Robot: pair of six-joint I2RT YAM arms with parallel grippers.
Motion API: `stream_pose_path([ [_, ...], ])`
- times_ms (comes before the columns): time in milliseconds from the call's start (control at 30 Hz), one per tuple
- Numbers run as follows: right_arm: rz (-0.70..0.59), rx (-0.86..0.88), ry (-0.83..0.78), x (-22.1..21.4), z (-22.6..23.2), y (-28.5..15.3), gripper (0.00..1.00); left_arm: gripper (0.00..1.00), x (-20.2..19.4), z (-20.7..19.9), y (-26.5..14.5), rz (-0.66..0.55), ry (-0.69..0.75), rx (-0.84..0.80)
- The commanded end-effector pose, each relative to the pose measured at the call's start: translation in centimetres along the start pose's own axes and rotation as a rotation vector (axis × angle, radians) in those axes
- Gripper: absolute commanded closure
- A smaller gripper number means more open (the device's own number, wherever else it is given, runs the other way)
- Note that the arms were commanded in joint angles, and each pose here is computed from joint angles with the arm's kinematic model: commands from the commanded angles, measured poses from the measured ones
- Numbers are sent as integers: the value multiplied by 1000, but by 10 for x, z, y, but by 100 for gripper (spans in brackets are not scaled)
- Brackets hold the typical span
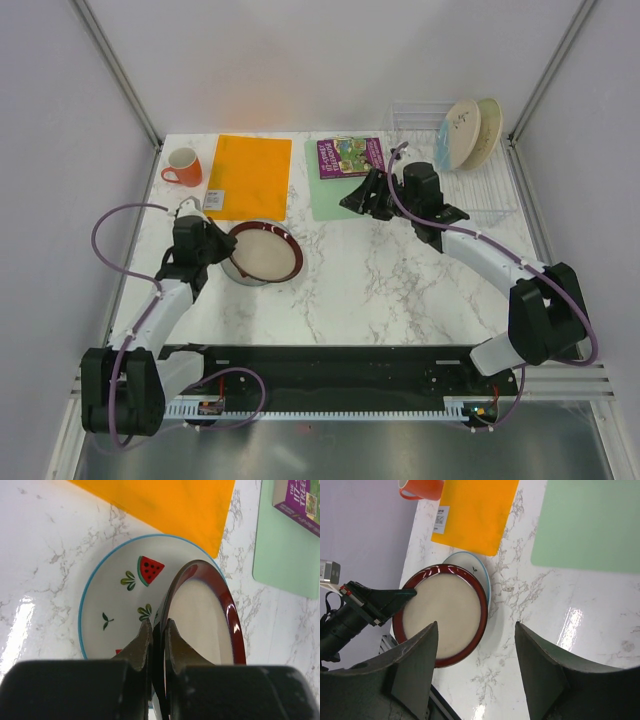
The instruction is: Unload the plates from the dish rack
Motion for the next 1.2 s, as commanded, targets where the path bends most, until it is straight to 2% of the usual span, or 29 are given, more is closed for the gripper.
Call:
stream_pose_path([
  [0,0,28,-29,4,2,-7,31,98,42,-15,-2,-211,-19,-64],
  [100,7,31,-33,3,1,-7,31,98,38,-8,1,-223,-14,-51],
  [300,24,29,-36,0,-3,-5,30,97,18,5,17,-157,-10,-19],
  [567,52,36,-31,-5,-6,-1,30,89,10,23,32,-157,-12,57],
  [800,53,26,-40,-2,-8,-1,30,78,-1,21,47,-68,2,48],
  [867,56,21,-43,-1,-9,-1,29,78,-5,23,47,-47,0,52],
  [1000,57,7,-44,0,-14,-1,29,72,-11,19,43,-18,-6,28],
  [1133,61,-1,-47,1,-16,1,29,65,-22,9,35,29,-28,-43],
  [1167,61,-3,-51,2,-17,2,29,59,-23,8,34,34,-28,-52],
])
Point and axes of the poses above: each gripper's point midway between its finger pads, its own y axis out along the fingers, its own z axis along the line the jaws close on, x = y × z, the point moved 2 cm from there along -y, back along the fingers, and after that the axes turned 4 degrees about -y, right-handed, at the moved point
